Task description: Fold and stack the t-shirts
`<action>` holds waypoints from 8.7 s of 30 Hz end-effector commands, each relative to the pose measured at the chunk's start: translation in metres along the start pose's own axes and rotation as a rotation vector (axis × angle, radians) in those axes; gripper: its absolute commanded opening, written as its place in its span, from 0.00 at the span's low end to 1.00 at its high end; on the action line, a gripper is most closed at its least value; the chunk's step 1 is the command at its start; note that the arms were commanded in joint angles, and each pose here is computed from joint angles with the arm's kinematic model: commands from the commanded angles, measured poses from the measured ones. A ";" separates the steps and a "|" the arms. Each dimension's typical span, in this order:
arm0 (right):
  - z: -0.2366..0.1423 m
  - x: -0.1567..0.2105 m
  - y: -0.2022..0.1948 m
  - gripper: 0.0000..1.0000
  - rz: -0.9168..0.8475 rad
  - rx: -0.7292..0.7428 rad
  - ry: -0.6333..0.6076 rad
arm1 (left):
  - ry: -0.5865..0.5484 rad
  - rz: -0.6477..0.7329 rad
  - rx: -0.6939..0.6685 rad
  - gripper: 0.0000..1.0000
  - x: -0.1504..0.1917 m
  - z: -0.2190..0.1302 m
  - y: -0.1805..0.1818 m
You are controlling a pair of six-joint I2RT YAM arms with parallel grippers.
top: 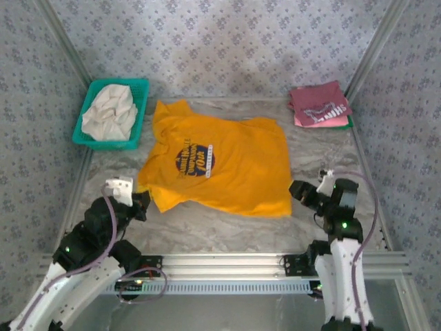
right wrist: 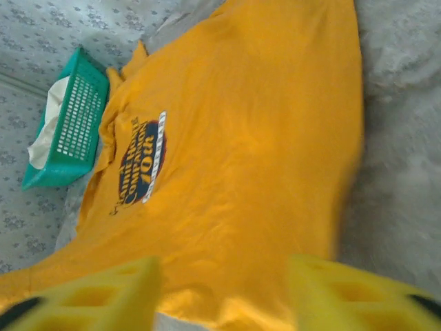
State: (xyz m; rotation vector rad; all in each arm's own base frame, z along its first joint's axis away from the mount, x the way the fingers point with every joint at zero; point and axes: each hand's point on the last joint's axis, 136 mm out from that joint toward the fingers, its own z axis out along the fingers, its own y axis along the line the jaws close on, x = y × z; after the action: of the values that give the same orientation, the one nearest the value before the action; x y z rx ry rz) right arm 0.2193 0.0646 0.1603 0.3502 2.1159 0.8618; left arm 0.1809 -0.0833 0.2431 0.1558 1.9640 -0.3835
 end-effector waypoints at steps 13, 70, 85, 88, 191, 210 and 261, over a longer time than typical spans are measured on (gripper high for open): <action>0.031 -0.087 0.010 0.73 -0.096 0.161 -0.065 | -0.059 -0.020 -0.048 0.67 -0.030 -0.007 0.003; 0.237 -0.117 -0.134 0.00 0.155 0.498 0.346 | 0.579 0.276 -0.185 0.60 0.026 0.288 -0.002; 0.231 -0.099 -0.164 0.00 0.238 0.532 0.358 | 0.754 0.397 -0.331 0.50 0.069 0.338 0.040; 0.230 -0.095 -0.170 0.00 0.258 0.544 0.365 | 0.757 0.414 -0.350 0.38 0.067 0.337 0.044; 0.132 -0.150 -0.062 0.99 0.167 0.432 0.323 | 1.016 -0.006 0.079 0.81 0.155 0.120 -0.050; 0.105 -0.119 -0.047 0.89 0.185 0.365 0.312 | 1.009 0.072 0.047 0.00 0.160 0.142 -0.041; -0.021 0.100 -0.142 0.19 0.905 0.854 0.279 | 0.502 -0.192 -0.112 0.00 0.057 0.112 0.045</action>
State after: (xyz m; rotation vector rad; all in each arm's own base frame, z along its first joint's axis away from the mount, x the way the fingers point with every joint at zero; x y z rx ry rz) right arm 0.1354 0.0104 0.0163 1.8533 2.5096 0.4293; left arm 0.2624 -0.0848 0.1353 -0.0151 2.5372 -0.3858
